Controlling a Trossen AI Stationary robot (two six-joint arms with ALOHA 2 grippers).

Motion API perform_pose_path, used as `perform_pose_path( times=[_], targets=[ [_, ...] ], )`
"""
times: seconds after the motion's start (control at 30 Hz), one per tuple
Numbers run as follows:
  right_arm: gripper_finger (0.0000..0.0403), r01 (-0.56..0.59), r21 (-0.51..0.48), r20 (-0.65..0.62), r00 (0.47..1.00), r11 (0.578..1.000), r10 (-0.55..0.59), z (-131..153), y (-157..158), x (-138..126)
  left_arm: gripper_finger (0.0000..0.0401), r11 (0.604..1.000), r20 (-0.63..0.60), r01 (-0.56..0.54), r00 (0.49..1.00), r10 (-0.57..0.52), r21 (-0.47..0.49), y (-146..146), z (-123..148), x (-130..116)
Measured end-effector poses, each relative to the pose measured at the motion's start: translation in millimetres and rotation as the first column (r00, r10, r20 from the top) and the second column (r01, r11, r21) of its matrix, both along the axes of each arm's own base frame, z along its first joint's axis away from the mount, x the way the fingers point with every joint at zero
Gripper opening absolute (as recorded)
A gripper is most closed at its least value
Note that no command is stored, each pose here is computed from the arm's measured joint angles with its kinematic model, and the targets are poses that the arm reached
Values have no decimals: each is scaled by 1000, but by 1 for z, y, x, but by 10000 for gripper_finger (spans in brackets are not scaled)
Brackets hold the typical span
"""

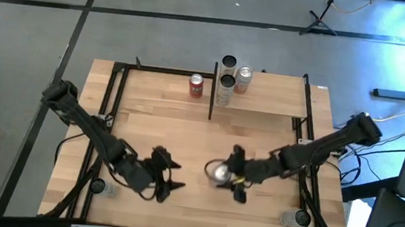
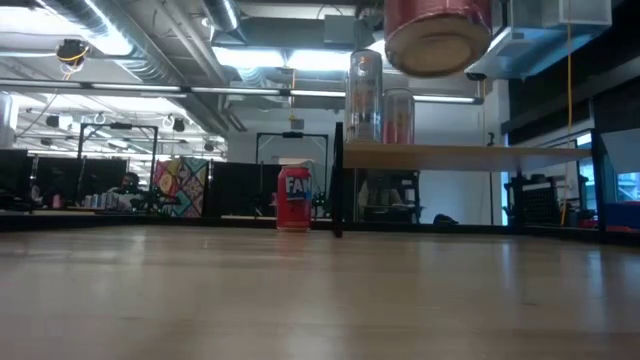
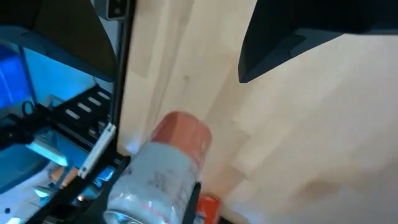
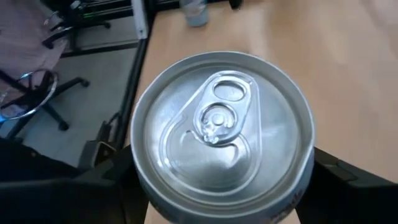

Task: Place canned beverage on shelf
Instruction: Put the white soda can onto the shelf

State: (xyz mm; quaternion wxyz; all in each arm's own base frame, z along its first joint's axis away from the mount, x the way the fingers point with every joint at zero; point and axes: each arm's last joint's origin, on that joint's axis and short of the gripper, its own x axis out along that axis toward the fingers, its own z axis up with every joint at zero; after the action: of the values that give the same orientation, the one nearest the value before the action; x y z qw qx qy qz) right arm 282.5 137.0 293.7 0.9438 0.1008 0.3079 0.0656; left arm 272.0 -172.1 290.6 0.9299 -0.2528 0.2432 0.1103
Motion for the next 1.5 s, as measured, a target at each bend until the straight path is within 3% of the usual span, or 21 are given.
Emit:
perform_pose_path(
  times=[0.37,0.7,1.03,1.5],
  targets=[
    [276,200,-63,20,980,978,-199,50,-89,-48,330,986,-23,57,998,-54,154,51,34,-15],
    [276,403,-110,11,915,909,-404,61,-161,-75,330,961,-50,194,981,-187,198,106,51,-12],
    [277,327,-136,-37,942,935,-334,50,-209,-68,330,960,-39,195,981,-191,201,133,56,-12],
    [278,214,-178,13,976,960,-215,38,-253,-56,330,992,-13,49,999,-48,116,147,56,-10]
  ],
)
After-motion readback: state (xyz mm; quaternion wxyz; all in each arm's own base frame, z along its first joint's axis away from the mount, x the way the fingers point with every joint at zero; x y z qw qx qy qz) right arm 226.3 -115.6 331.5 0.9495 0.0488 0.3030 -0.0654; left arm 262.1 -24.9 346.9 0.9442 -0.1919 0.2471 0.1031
